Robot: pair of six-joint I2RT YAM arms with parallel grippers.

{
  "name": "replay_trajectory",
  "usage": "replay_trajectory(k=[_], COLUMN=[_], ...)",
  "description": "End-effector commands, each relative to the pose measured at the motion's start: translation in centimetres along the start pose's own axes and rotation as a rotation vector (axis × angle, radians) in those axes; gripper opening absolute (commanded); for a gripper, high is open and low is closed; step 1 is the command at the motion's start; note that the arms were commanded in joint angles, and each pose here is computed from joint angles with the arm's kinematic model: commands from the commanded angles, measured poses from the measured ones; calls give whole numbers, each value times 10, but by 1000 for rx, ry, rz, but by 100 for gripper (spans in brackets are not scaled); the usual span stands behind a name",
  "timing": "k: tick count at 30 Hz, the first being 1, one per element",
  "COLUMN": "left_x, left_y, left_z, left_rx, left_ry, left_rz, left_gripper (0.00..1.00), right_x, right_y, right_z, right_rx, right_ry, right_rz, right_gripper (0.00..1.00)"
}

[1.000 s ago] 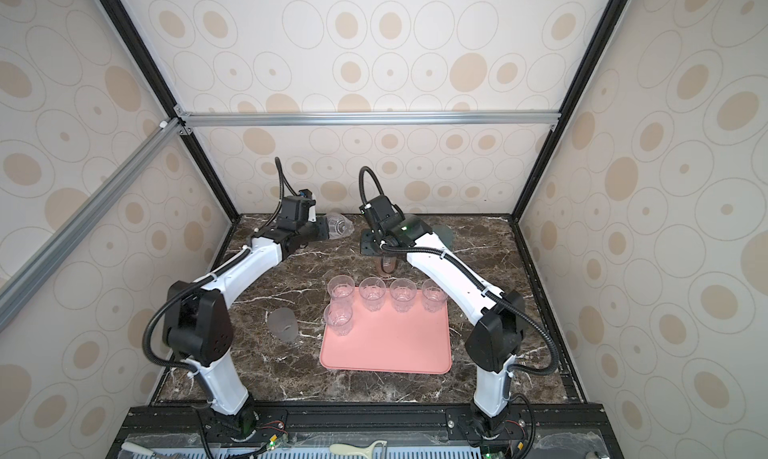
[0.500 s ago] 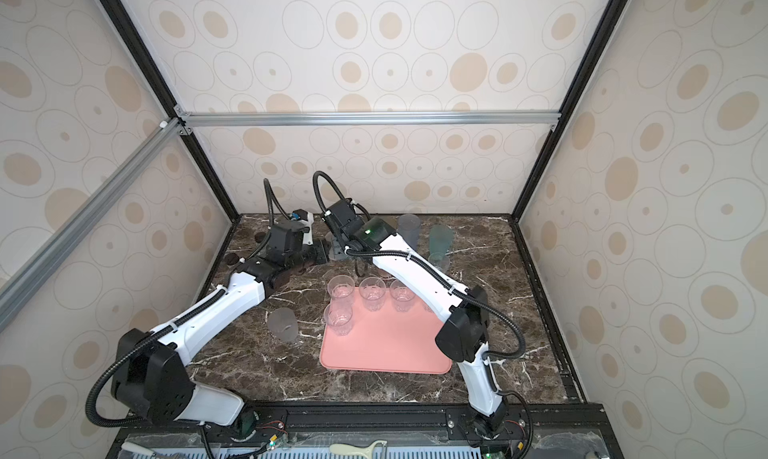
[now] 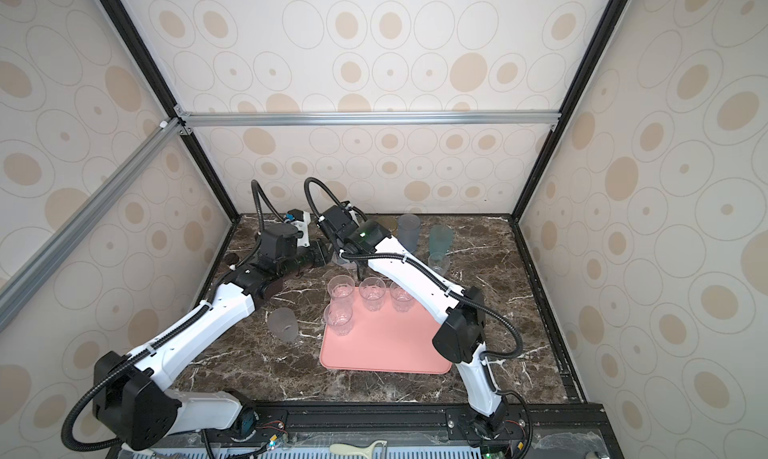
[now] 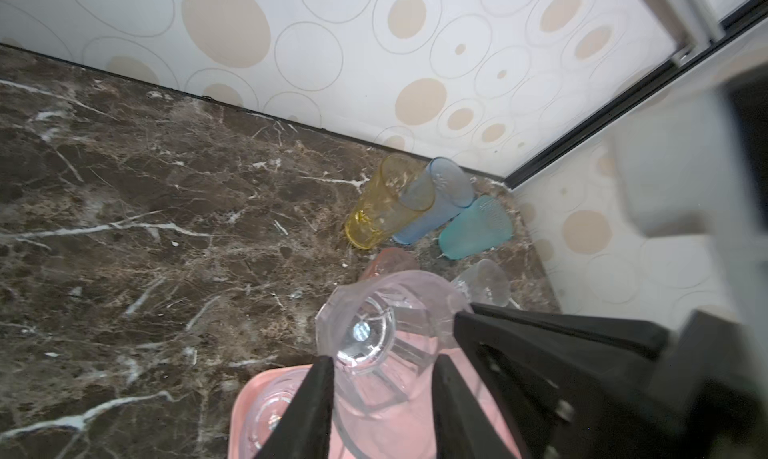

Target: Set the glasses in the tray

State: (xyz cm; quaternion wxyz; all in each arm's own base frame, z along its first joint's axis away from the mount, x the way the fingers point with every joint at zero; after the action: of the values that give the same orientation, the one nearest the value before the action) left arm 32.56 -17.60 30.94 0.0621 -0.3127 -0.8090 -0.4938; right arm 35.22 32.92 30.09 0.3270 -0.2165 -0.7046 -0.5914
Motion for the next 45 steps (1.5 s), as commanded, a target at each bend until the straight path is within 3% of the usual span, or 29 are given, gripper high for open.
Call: replay_trajectory(k=[1, 5, 8, 14, 18, 24, 30, 45], left_x=[28, 40, 38, 24, 16, 9, 6, 1], left_y=[16, 26, 31, 23, 11, -2, -9, -14], left_z=[-15, -12, -4, 21, 33, 43, 51, 58], left_rx=[-15, -78, -127, -126, -100, -91, -90, -97], left_ry=[-45, 1, 42, 86, 88, 101, 117, 136], left_rz=[-50, -97, -116, -96, -69, -33, -21, -7], left_gripper=[44, 50, 53, 54, 53, 53, 53, 53], right_x=[4, 12, 22, 52, 47, 24, -6, -37], right_y=[6, -2, -21, -83, -128, -155, -173, -174], right_z=[-17, -35, -51, -67, -69, -57, -45, -38], right_rx=[-47, -73, -134, -237, -301, -294, -295, -238], right_ry=[-21, 0, 93, 243, 230, 185, 170, 88], right_rz=[5, 56, 162, 383, 473, 478, 395, 392], right_gripper=[0, 0, 0, 0, 0, 0, 0, 0])
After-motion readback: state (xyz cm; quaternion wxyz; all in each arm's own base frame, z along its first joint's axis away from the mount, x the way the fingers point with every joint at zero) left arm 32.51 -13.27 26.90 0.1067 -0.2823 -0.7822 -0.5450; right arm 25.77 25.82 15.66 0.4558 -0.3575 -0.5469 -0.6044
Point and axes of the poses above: each gripper's point midway between its finger pads, its own x axis back along the fingers, its own z axis along the line the jaws close on, y = z × x, the point moved 6 cm from there along x, back along the fingers, and after that the axes turned 1 degree about -x, right-handed, at the moved point
